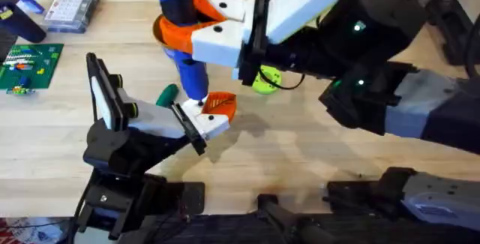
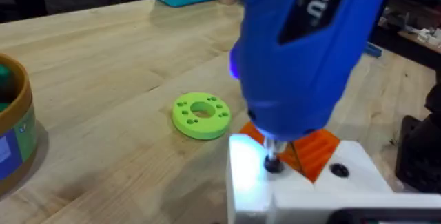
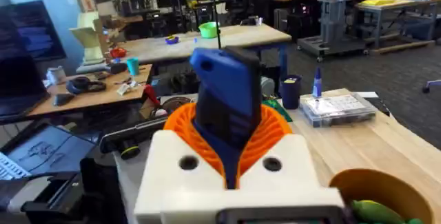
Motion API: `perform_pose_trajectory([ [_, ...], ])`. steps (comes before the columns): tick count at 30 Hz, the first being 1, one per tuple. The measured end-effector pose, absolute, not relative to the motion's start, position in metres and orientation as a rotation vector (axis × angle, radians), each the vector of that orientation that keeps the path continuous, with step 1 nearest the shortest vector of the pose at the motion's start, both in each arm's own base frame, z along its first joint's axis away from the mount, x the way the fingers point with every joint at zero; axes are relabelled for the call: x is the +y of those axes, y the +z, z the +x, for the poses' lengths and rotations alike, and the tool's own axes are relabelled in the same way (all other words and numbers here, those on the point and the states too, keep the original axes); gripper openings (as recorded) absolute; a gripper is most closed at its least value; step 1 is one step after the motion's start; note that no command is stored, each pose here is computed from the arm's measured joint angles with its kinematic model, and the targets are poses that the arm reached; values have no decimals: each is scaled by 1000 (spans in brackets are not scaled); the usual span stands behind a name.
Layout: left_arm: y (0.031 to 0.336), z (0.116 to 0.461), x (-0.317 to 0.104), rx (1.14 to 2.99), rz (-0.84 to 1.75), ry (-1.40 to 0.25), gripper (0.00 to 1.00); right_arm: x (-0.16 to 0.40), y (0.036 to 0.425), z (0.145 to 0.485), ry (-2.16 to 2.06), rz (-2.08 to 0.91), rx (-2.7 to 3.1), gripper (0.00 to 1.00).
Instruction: Pick up the gripper from the table and insert it into the empty holder that is missing its gripper. Then pick up a screw, insert it into the mounting hole, and use the screwdriver to tighten it. Finally, clean up the table by picking up the vegetable and placing it into the bucket.
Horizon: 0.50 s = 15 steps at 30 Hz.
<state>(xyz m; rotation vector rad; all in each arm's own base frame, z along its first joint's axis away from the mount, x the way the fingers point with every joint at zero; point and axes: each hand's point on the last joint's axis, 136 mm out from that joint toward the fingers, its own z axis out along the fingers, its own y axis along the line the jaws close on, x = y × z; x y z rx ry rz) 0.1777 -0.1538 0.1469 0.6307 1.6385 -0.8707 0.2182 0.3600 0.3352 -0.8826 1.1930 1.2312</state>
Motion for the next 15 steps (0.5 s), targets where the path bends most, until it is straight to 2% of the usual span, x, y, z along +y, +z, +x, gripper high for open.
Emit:
perform_pose_trajectory([
  [15, 147, 178, -154, 1639, 629, -872, 14, 360, 335, 218, 1234, -882, 1197, 44],
])
